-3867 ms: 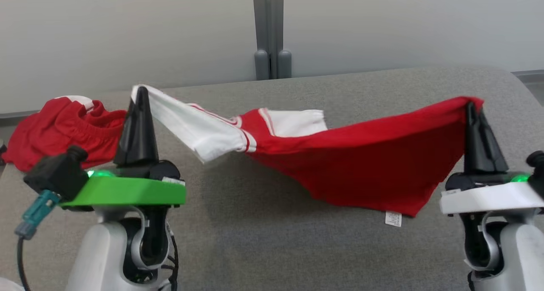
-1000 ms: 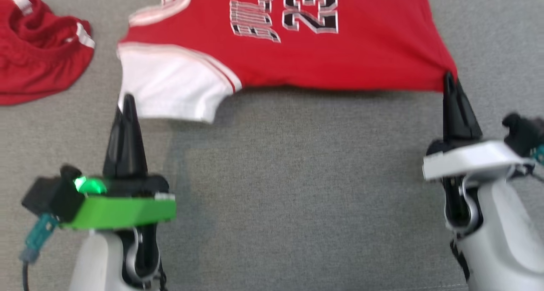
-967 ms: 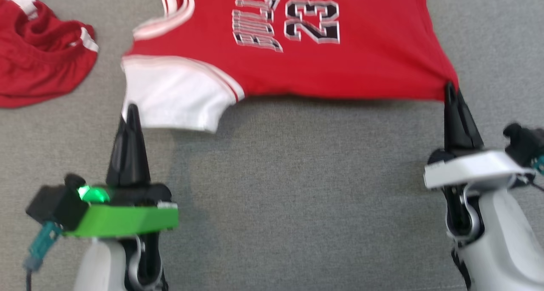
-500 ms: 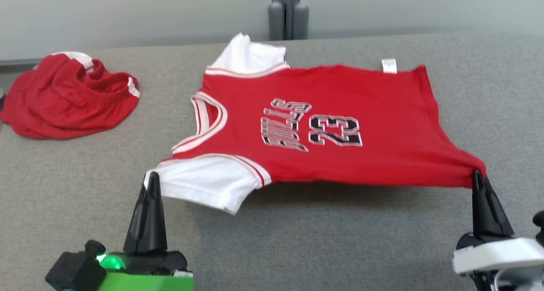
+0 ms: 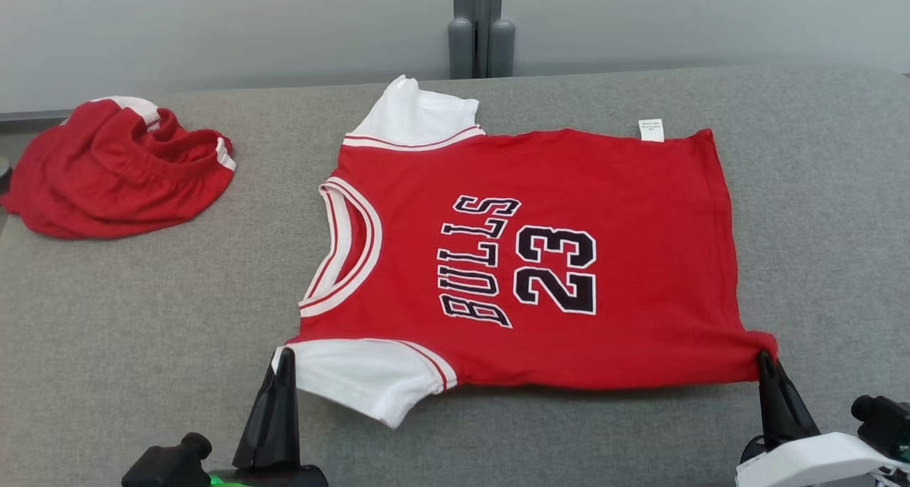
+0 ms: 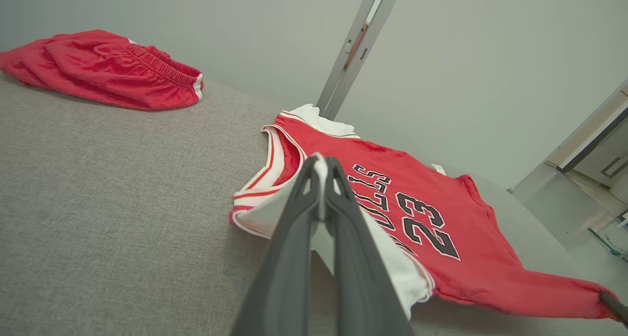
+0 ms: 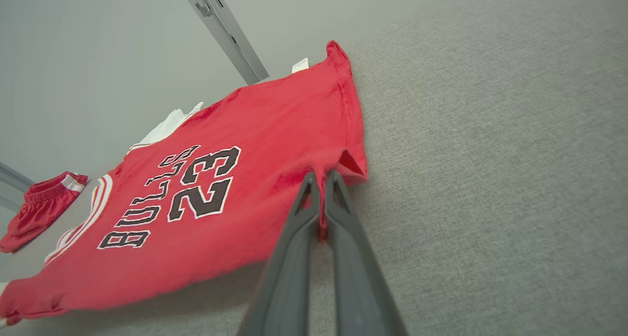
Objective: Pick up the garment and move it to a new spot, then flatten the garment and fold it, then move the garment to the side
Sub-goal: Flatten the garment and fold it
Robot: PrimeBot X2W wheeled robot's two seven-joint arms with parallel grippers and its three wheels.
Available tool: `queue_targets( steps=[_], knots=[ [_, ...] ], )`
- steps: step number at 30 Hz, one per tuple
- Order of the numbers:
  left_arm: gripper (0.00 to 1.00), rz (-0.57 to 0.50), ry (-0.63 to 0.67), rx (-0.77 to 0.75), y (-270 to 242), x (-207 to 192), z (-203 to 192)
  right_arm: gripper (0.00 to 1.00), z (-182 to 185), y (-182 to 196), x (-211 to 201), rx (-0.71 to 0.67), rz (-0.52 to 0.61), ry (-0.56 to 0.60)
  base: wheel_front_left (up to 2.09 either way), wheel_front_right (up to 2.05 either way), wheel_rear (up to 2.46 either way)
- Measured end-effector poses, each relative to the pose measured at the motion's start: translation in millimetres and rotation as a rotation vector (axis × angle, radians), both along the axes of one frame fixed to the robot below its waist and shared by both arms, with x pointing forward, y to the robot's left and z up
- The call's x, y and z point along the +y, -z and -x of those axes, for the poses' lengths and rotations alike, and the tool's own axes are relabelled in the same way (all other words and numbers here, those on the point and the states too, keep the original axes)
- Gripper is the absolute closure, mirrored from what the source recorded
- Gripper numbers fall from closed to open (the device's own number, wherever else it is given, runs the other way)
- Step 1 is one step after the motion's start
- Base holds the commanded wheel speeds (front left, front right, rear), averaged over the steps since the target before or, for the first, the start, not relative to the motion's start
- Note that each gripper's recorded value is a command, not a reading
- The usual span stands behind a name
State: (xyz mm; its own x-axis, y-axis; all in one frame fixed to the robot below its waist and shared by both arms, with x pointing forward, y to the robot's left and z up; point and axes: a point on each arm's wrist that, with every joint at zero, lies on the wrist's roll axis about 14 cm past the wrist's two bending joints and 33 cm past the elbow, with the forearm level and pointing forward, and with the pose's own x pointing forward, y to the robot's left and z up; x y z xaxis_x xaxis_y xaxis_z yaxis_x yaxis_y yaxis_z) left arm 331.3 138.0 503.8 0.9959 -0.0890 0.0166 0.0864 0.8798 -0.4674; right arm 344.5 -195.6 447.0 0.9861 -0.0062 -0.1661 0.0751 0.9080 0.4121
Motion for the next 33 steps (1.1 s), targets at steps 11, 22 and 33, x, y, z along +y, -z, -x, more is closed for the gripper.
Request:
queue_targets(
  steps=[11,22,33],
  knots=[
    [1.00,-0.032,0.051,0.005,13.1,-9.6,-45.5,1.00,-26.4,18.2,8.3,0.019,-0.051,0.008,0.00,0.00,0.00],
    [1.00,-0.078,0.109,-0.071,6.9,-27.9,-135.7,1.00,-71.7,26.1,0.4,0.006,-0.059,0.046,0.00,0.00,0.00],
    [1.00,-0.106,0.156,0.029,48.8,-47.1,-181.0,1.00,-85.4,48.2,-7.5,0.045,-0.050,0.077,0.00,0.00,0.00]
  ],
)
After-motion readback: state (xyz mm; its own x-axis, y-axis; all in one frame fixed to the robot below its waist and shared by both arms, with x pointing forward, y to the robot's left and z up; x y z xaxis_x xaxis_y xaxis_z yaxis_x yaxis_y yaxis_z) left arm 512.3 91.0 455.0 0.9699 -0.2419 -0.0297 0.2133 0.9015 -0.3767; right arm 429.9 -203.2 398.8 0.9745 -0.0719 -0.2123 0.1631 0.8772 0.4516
